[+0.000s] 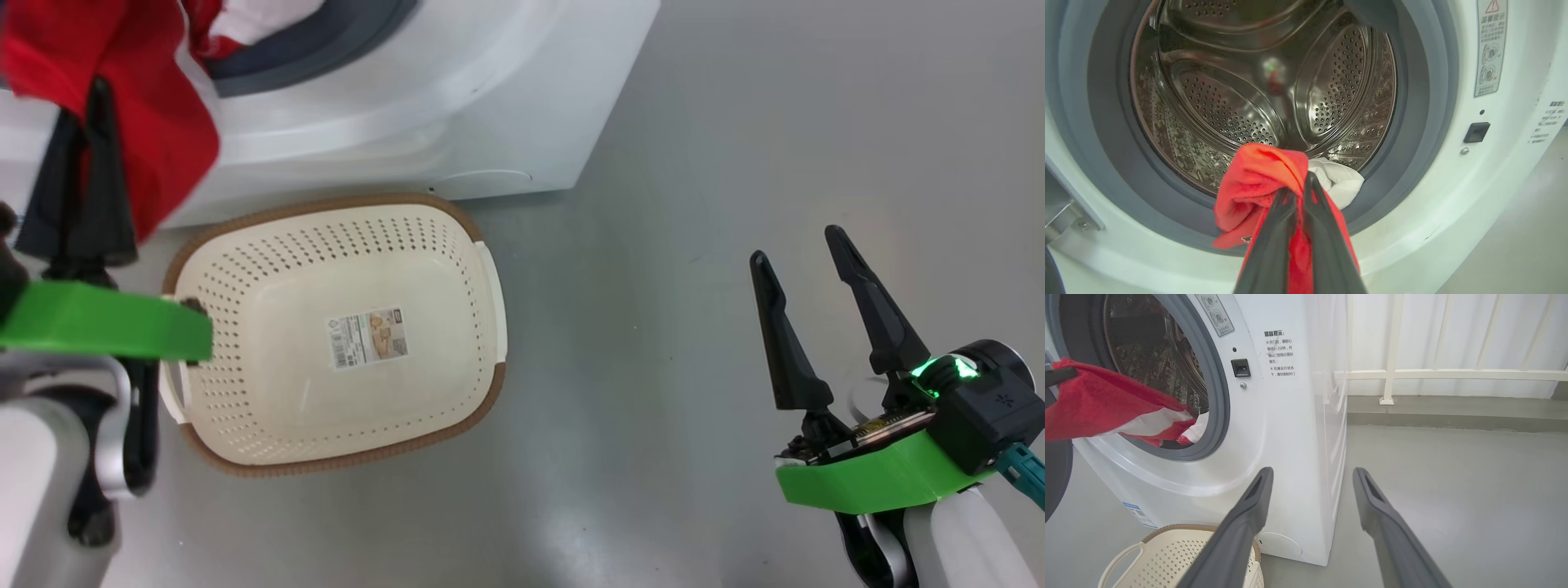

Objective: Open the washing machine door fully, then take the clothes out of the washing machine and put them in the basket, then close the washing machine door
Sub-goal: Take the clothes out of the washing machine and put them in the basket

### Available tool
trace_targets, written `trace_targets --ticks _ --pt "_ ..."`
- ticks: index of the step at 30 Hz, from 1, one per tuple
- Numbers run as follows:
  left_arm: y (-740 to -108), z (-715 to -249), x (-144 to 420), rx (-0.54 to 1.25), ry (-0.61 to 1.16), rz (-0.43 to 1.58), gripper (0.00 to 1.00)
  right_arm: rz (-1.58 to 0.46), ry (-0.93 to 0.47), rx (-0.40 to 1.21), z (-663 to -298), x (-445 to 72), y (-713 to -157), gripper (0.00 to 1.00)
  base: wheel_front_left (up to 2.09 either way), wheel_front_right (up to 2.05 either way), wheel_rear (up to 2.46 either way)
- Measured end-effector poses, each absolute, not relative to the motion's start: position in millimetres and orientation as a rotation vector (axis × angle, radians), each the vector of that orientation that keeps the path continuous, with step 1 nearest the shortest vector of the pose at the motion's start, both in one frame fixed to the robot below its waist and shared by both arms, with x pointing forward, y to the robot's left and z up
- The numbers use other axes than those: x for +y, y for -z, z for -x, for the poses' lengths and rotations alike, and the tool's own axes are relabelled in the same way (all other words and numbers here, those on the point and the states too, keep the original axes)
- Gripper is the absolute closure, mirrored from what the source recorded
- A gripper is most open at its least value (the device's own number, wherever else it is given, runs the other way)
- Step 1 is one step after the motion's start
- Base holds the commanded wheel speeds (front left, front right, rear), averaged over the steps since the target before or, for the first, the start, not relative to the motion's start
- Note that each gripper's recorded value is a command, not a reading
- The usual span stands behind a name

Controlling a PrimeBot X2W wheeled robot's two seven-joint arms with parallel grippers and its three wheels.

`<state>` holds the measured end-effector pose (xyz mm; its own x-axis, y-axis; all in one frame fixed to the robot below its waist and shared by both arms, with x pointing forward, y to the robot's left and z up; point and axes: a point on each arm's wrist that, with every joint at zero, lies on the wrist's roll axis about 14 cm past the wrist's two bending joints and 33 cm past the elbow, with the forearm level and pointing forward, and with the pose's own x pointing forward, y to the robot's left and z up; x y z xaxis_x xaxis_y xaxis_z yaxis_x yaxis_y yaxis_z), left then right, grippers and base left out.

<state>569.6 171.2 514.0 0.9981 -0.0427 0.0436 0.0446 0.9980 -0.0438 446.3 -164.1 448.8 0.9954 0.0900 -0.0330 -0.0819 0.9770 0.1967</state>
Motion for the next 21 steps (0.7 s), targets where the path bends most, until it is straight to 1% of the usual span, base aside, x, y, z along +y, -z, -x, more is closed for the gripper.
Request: trace_targets --ticks 10,21 --pt "-554 -542 170 -0.133 0.042 0.056 1.0 -0.203 -0.103 0.003 -445 -159 -464 0.0 0.0 0.0 0.0" --pt "-573 -511 164 -0.147 0.053 0.064 1.0 -0.209 -0.109 -0.02 -437 -157 -476 0.0 0.0 0.0 0.0"
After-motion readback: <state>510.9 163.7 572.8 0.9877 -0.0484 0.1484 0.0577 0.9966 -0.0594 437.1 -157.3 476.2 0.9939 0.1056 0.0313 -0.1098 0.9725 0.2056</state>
